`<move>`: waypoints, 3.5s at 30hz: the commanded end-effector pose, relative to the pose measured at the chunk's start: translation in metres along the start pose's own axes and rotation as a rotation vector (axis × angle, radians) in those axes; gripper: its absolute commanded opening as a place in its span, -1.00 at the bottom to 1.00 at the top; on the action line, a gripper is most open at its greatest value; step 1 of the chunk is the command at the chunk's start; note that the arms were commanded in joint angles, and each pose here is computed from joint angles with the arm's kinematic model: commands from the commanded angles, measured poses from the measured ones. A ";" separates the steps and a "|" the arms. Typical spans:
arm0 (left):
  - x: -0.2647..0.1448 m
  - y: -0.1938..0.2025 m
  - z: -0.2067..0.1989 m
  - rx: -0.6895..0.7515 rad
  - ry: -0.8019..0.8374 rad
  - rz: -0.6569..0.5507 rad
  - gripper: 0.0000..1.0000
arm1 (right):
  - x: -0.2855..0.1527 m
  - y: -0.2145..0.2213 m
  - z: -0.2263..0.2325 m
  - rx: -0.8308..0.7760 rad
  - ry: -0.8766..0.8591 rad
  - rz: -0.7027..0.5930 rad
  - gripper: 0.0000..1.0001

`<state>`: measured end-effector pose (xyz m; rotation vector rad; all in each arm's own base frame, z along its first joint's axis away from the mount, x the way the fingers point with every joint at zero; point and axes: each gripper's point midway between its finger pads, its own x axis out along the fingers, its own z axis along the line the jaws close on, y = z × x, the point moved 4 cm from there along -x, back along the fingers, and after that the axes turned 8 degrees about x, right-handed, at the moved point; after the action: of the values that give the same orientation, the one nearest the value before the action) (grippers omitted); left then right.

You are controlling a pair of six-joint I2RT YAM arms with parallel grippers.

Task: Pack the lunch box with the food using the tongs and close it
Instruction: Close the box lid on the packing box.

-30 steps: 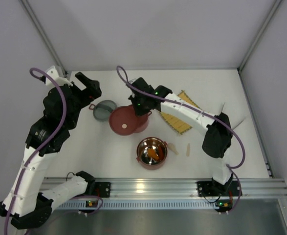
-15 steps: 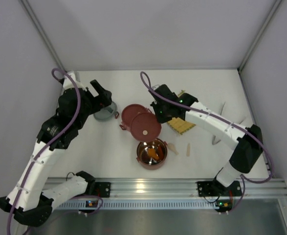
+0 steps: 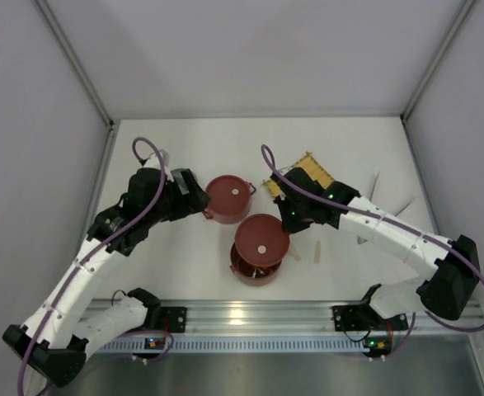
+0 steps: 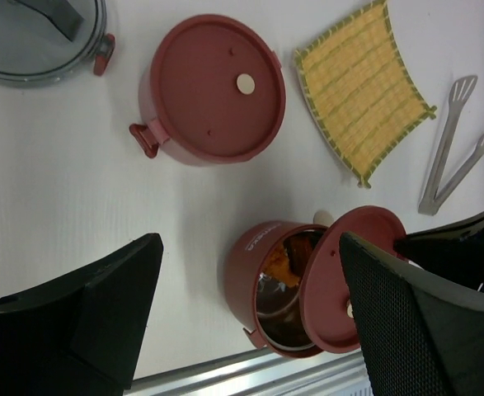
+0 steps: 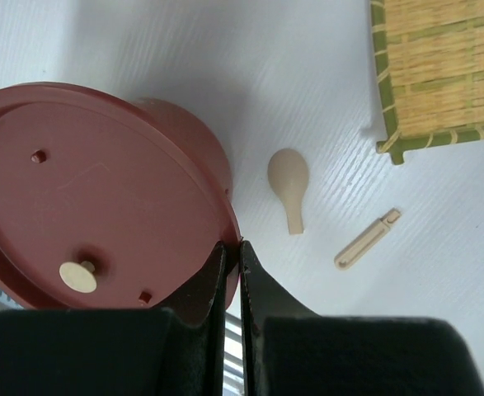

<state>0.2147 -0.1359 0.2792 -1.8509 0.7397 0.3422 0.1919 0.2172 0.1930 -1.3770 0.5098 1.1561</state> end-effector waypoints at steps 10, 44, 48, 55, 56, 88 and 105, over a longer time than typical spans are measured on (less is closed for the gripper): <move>0.003 0.059 -0.032 0.058 0.121 0.131 0.82 | 0.011 0.017 0.034 -0.033 -0.061 0.016 -1.00; 0.030 0.133 -0.018 0.090 0.029 0.274 0.79 | 0.051 0.028 0.028 -0.047 0.023 0.058 -0.61; 0.036 0.145 -0.014 0.100 0.012 0.287 0.79 | 0.054 0.032 0.026 -0.043 0.029 0.062 -0.57; 0.042 0.153 -0.015 0.117 0.006 0.297 0.79 | 0.058 0.039 0.025 -0.041 0.032 0.072 -0.53; 0.041 0.154 -0.016 0.122 0.007 0.298 0.79 | 0.058 0.039 0.024 -0.038 0.035 0.072 -0.53; 0.055 0.171 -0.003 0.230 -0.107 0.397 0.78 | 0.013 0.031 0.005 -0.023 0.098 -0.012 -0.22; 0.058 0.174 -0.003 0.233 -0.108 0.405 0.78 | 0.024 0.077 0.000 -0.029 0.022 0.123 -0.28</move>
<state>0.1490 -0.2061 0.1263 -1.5058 1.0566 0.5592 0.1479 0.2124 0.1391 -1.4094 0.5942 1.2132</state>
